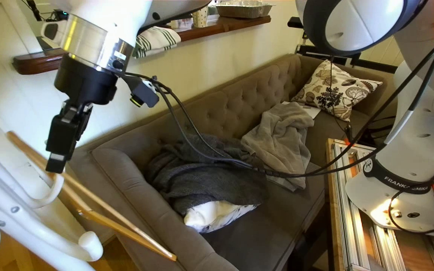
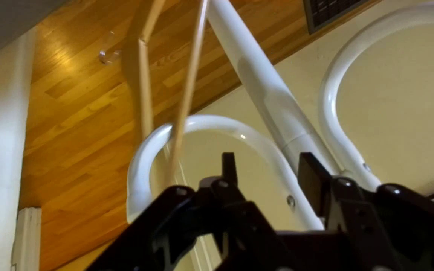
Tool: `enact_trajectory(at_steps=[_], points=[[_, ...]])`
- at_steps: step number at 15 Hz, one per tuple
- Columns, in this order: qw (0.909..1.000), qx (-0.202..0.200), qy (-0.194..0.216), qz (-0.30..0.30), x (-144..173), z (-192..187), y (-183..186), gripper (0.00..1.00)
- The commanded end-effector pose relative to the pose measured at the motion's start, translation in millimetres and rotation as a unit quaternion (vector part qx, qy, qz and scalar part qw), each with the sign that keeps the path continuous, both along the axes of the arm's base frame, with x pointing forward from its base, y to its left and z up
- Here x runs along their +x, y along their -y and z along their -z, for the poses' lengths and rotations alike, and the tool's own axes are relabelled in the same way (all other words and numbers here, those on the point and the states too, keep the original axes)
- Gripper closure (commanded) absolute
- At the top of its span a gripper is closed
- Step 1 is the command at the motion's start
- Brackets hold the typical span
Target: Pick up the hang wire from the sofa and put it on the stand
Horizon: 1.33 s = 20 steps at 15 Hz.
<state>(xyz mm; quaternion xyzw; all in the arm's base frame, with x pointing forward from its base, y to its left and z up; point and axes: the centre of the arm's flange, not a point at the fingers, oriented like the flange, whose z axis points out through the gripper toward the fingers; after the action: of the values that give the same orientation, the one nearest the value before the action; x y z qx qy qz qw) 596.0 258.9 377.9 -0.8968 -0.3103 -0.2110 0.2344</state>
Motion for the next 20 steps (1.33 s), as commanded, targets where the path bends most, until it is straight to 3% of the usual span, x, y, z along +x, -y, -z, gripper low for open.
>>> enact_trajectory(at_steps=[1, 4, 8, 13, 17, 20], points=[[0.9996, -0.008, -0.026, -0.013, 30.0, -21.5, -5.7, 0.22], [0.9998, -0.003, -0.012, -0.015, 26.1, -35.9, -5.0, 0.00], [0.9986, 0.024, 0.047, 0.000, 19.8, -81.8, 5.6, 0.00], [0.9916, 0.036, 0.120, 0.031, 0.1, -157.9, 44.5, 0.00], [0.9942, 0.055, 0.083, 0.042, -35.4, -191.7, 71.8, 0.00], [0.9986, 0.035, 0.017, 0.036, -72.2, -185.5, 77.6, 0.00]])
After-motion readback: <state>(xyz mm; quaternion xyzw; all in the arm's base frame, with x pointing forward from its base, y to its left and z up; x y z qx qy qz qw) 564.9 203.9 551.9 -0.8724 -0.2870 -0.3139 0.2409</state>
